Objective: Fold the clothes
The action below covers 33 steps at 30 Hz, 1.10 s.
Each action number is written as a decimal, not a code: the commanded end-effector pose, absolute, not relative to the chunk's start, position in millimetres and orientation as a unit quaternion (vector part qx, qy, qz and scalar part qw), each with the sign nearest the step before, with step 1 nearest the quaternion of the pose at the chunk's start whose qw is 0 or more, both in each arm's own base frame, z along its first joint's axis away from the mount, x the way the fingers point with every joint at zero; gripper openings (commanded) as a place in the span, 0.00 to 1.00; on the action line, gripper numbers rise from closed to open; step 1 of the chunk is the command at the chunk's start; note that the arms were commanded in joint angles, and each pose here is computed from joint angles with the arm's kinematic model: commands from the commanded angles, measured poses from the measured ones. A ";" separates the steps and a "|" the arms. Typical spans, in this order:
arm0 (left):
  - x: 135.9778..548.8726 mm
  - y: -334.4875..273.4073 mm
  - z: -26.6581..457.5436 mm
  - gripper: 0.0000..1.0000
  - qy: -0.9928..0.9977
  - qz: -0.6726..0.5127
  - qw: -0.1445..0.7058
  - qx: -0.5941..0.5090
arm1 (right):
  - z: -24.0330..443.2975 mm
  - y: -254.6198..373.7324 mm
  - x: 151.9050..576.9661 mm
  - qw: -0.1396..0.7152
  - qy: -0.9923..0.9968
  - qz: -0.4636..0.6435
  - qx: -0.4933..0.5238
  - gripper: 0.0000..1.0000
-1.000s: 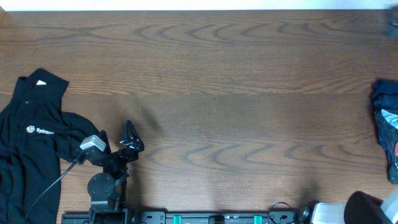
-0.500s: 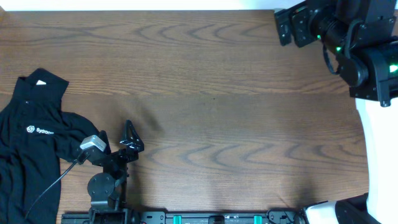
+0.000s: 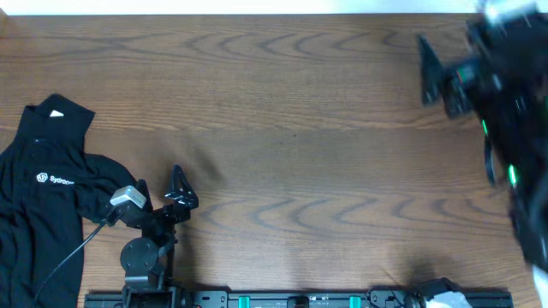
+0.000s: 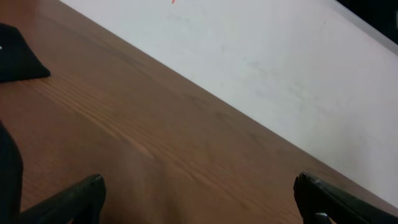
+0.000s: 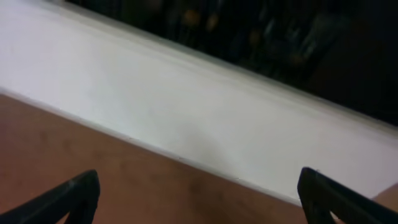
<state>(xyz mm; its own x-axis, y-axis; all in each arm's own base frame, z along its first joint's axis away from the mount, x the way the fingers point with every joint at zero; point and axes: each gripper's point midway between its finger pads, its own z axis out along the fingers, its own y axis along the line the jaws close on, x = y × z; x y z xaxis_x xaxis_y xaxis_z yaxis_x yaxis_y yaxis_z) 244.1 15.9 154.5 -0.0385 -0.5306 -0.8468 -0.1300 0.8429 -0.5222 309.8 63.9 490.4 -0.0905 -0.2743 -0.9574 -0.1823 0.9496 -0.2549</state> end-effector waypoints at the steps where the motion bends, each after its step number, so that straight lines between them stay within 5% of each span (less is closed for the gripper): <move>1: 243.0 19.0 136.6 0.98 0.721 -0.138 0.636 -0.240 | 452.9 51.6 291.1 0.659 0.738 -0.041 -0.139 0.99; 11: 243.0 19.0 136.6 0.98 0.721 -0.138 0.636 -0.240 | 378.8 1.1 236.5 0.715 0.699 -0.004 0.015 0.99; 33: 243.0 19.0 136.6 0.98 0.721 -0.138 0.636 -0.240 | 253.6 16.5 220.2 0.724 0.686 0.064 0.015 0.99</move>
<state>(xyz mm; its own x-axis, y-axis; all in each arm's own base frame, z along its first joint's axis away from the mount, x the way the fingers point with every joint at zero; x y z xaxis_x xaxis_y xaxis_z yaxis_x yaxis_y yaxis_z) 244.0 16.0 154.5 -0.0397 -0.5302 -0.8469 -0.1311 0.8430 -0.5216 218.3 8.9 259.3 0.0516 0.0702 -0.9962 -0.0287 0.9972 0.0688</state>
